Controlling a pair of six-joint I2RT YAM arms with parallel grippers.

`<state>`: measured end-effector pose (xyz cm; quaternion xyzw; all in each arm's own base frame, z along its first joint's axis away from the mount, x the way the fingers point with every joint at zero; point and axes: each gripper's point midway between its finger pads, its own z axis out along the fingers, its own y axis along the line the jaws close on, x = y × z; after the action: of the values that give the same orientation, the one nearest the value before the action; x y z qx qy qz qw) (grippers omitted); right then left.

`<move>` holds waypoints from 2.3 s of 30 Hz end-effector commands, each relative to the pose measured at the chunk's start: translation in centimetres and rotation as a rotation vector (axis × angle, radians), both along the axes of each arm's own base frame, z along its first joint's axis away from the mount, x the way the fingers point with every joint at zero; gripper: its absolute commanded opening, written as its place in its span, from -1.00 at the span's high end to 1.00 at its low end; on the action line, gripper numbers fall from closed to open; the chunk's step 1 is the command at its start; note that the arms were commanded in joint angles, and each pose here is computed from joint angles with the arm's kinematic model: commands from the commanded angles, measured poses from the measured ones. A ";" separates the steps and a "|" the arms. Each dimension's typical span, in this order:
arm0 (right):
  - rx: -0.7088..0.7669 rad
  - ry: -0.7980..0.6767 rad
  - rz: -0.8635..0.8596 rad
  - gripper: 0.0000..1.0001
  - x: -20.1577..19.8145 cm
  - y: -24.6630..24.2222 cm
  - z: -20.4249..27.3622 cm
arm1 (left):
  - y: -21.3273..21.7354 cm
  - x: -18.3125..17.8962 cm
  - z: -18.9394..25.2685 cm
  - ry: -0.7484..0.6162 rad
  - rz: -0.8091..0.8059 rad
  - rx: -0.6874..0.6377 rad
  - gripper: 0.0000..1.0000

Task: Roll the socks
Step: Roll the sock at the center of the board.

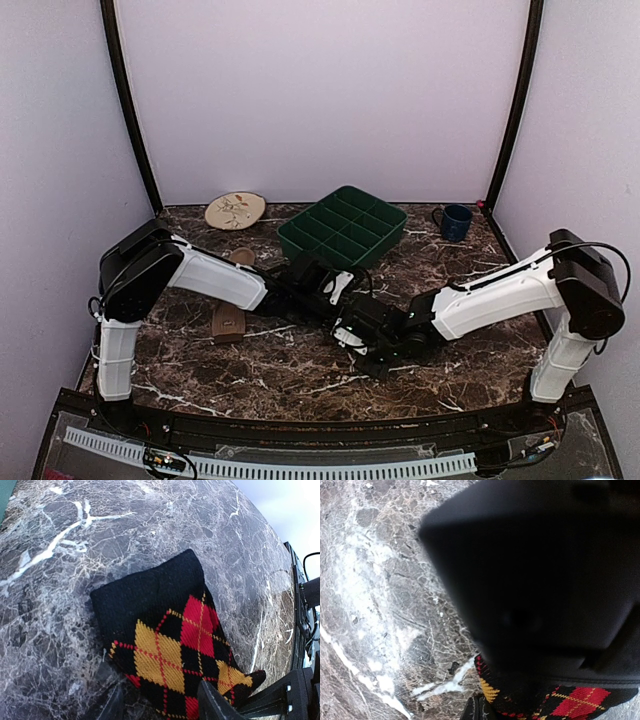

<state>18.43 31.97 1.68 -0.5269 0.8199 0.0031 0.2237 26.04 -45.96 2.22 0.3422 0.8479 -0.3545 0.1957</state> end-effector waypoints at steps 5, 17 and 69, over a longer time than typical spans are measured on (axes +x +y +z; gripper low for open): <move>-0.191 0.049 -0.183 1.00 1.2 -5.6 -3.1 | 8.6 -6.7 -10.9 0.296 0.040 0.427 -0.10; -0.227 0.043 -0.233 0.22 1.7 -6.6 -3.2 | 8.6 -6.8 -10.9 0.299 0.043 0.427 -0.09; -0.109 0.192 -0.390 0.52 1.3 -6.3 1.6 | 10.4 -4.7 -7.6 0.206 0.162 0.398 -0.21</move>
<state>19.95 28.35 3.99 -0.3901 0.9105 0.0114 0.1365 27.19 -43.06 2.60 0.2759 0.8803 -0.3122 0.2268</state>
